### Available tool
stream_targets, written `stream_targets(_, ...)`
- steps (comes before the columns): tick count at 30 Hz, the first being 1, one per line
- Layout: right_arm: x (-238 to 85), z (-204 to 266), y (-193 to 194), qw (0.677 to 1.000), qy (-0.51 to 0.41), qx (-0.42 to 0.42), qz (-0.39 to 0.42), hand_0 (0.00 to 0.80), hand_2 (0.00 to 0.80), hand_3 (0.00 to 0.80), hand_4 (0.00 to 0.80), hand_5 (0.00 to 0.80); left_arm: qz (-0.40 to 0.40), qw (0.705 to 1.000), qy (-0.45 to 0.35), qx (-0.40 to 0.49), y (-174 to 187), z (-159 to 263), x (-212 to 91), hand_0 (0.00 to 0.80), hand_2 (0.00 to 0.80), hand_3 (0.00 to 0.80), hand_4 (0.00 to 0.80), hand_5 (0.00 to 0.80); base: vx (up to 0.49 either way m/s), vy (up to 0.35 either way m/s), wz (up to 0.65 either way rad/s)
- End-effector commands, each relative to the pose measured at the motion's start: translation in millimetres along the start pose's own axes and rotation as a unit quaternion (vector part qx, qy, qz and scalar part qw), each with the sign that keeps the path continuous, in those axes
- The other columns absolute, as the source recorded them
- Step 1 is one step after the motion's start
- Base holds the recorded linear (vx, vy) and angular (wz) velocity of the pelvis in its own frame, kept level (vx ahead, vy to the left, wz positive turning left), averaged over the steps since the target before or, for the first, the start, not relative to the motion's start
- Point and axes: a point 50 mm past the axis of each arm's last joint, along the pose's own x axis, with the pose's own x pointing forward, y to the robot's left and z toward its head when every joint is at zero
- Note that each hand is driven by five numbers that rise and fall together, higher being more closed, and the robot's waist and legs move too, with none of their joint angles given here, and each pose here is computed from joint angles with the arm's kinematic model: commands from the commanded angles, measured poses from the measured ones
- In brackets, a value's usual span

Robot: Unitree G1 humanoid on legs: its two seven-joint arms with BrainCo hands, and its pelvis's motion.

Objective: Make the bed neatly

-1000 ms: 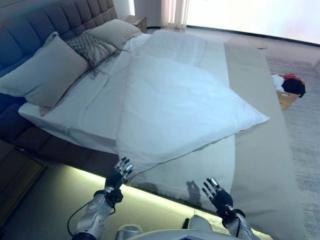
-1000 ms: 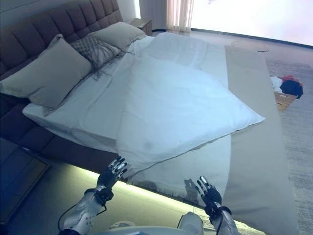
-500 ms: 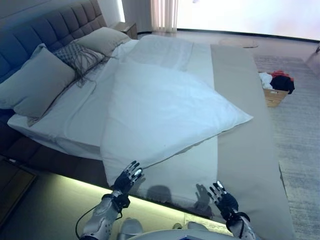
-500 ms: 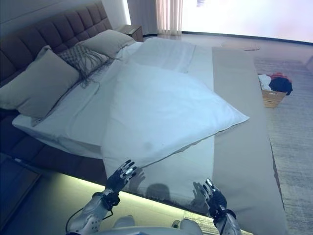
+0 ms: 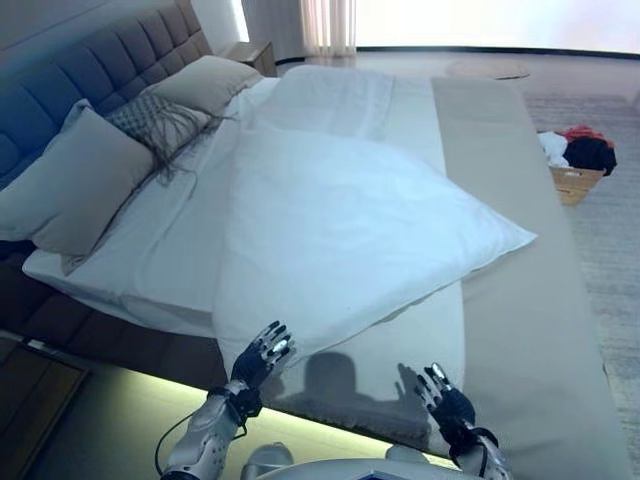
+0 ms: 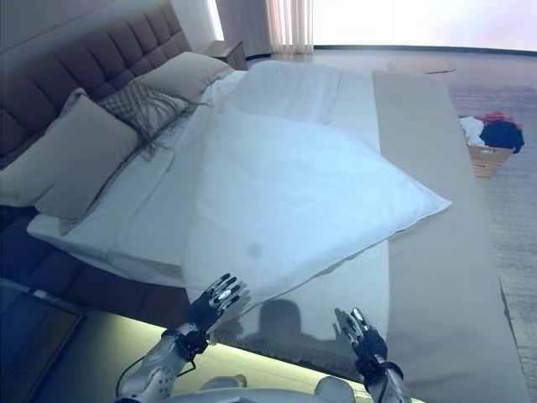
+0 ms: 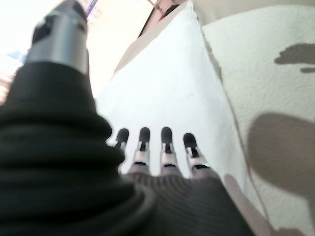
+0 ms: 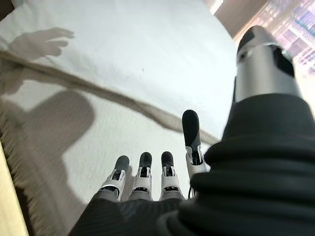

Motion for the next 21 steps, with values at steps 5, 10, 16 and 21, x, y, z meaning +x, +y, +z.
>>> stream_targets(5, 7.4, -0.2, 37.3, 0.998, -0.029, 0.0, 0.054, 0.0, 0.0, 0.0, 0.0, 0.0, 0.014, 0.997, -0.063, 0.051, 14.3, 39.4, -6.9, 0.0, 0.0, 0.0, 0.0, 0.0, 0.168, 0.247, -0.01)
stream_targets(10, 0.5, -3.6, 18.4, 0.999, -0.03, 0.008, 0.026, 0.0, 0.0, 0.0, 0.0, 0.0, 0.022, 0.997, -0.061, 0.047, 15.7, 40.4, -4.0, 0.0, 0.0, 0.0, 0.0, 0.0, 0.124, 0.214, 0.08)
stream_targets(16, 10.3, 0.3, 17.5, 0.999, -0.029, 0.01, 0.036, 0.0, 0.0, 0.0, 0.0, 0.0, 0.034, 0.996, -0.066, 0.046, 18.7, 47.3, 0.1, 0.0, 0.0, 0.0, 0.0, 0.0, 0.111, -0.107, -0.24)
stream_targets(21, 16.7, -0.8, 21.4, 0.999, -0.015, 0.008, 0.047, 0.0, 0.0, 0.0, 0.0, 0.0, 0.03, 0.995, -0.079, 0.053, 18.9, 55.0, 2.8, 0.0, 0.0, 0.0, 0.0, 0.0, 0.09, -0.187, -0.53)
